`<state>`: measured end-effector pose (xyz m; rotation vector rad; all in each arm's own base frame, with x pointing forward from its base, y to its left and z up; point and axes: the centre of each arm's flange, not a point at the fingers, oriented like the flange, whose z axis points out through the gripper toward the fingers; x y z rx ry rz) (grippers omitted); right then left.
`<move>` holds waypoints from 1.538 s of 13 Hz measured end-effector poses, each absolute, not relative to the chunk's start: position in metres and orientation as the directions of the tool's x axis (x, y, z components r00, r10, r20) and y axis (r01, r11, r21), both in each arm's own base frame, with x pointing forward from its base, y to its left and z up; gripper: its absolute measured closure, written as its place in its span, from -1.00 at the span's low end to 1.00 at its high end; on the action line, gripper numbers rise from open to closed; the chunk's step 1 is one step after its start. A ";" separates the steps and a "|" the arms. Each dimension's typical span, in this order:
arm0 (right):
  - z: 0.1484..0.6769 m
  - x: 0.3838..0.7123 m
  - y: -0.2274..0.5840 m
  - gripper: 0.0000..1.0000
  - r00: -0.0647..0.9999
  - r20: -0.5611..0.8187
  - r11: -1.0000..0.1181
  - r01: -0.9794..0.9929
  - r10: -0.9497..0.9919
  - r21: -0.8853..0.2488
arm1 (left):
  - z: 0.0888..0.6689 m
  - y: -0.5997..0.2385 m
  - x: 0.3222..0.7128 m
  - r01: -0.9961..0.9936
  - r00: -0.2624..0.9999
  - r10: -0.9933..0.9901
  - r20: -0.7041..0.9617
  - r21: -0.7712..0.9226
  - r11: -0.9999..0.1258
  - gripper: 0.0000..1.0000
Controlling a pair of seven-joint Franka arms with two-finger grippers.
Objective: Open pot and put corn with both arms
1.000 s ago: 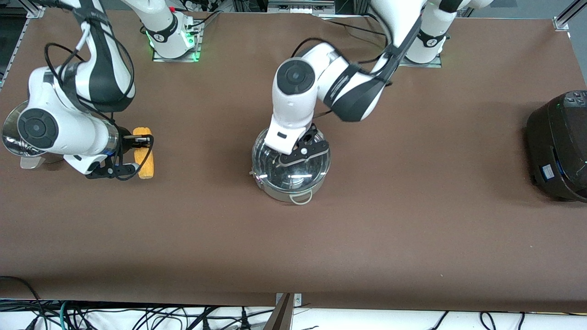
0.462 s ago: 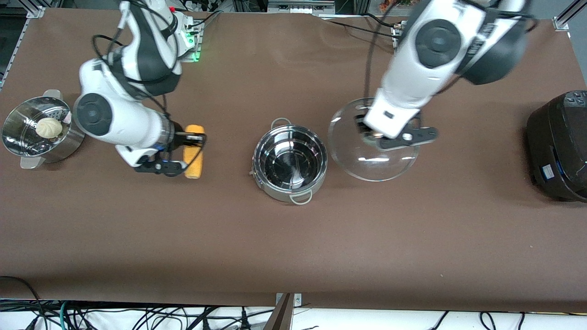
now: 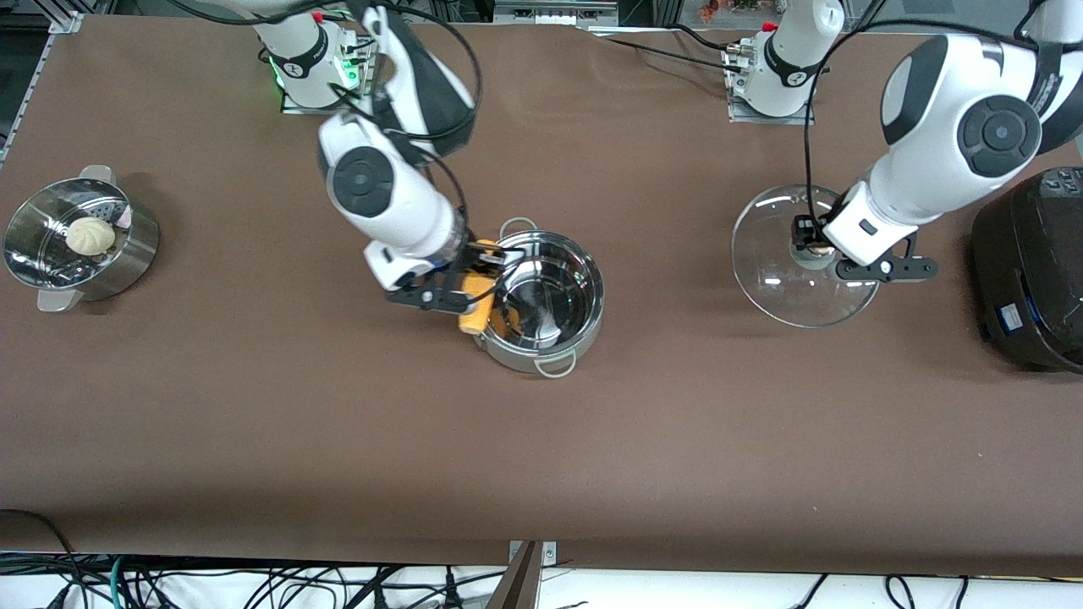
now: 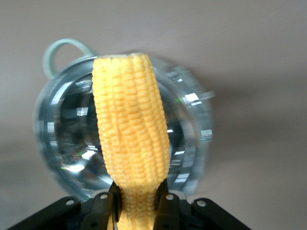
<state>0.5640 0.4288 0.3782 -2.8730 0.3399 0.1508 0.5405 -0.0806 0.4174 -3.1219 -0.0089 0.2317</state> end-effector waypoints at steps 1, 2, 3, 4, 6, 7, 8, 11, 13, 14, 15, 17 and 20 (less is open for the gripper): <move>0.367 0.562 0.444 0.39 0.966 -0.123 -0.936 -0.254 -0.229 -0.245 | 0.390 -0.072 0.535 -0.009 0.991 -0.008 -0.132 -0.005 -1.000 0.00; 0.353 0.560 0.455 0.39 0.965 -0.118 -0.933 -0.259 -0.236 -0.251 | 0.358 -0.065 0.526 -0.022 0.993 -0.022 -0.113 0.000 -1.000 0.00; 0.337 0.558 0.462 0.39 0.964 -0.119 -0.933 -0.262 -0.239 -0.248 | 0.326 -0.062 0.514 -0.032 0.995 -0.032 -0.098 0.005 -0.999 0.00; 0.320 0.557 0.467 0.39 0.963 -0.121 -0.934 -0.262 -0.239 -0.242 | 0.294 -0.061 0.502 -0.037 0.994 -0.038 -0.101 0.009 -0.999 0.00; 0.292 0.552 0.476 0.39 0.964 -0.127 -0.939 -0.257 -0.233 -0.228 | 0.247 -0.061 0.486 -0.044 0.988 -0.046 -0.146 0.016 -0.999 0.00; 0.283 0.550 0.478 0.39 0.964 -0.132 -0.941 -0.257 -0.232 -0.220 | 0.234 -0.062 0.484 -0.045 0.985 -0.048 -0.164 0.019 -0.999 0.00; 0.278 0.550 0.478 0.30 0.963 -0.135 -0.942 -0.257 -0.232 -0.216 | 0.227 -0.062 0.484 -0.046 0.983 -0.049 -0.175 0.021 -0.999 0.00; 0.283 0.555 0.478 -0.34 0.964 -0.125 -0.940 -0.258 -0.235 -0.223 | 0.228 -0.063 0.487 -0.047 0.984 -0.050 -0.170 0.022 -0.999 0.00; 0.304 0.564 0.475 -0.76 0.966 -0.097 -0.937 -0.255 -0.238 -0.241 | 0.234 -0.063 0.491 -0.047 0.987 -0.050 -0.155 0.023 -0.999 -0.33; 0.321 0.569 0.467 -0.97 0.966 -0.092 -0.937 -0.258 -0.243 -0.234 | 0.242 -0.063 0.495 -0.047 0.988 -0.050 -0.143 0.022 -0.999 -0.54; 0.339 0.575 0.455 -1.00 0.963 -0.091 -0.938 -0.266 -0.252 -0.221 | 0.253 -0.063 0.498 -0.047 0.989 -0.050 -0.138 0.020 -0.999 -0.72; 0.387 0.587 0.425 -1.00 0.965 -0.044 -0.947 -0.261 -0.258 -0.185 | 0.297 -0.063 0.510 -0.047 0.984 -0.048 -0.170 0.009 -0.999 -1.00; 0.463 0.600 0.366 -1.00 0.964 0.079 -0.965 -0.245 -0.252 -0.091 | 0.412 -0.062 0.530 -0.043 0.978 -0.041 -0.205 -0.006 -0.999 -1.00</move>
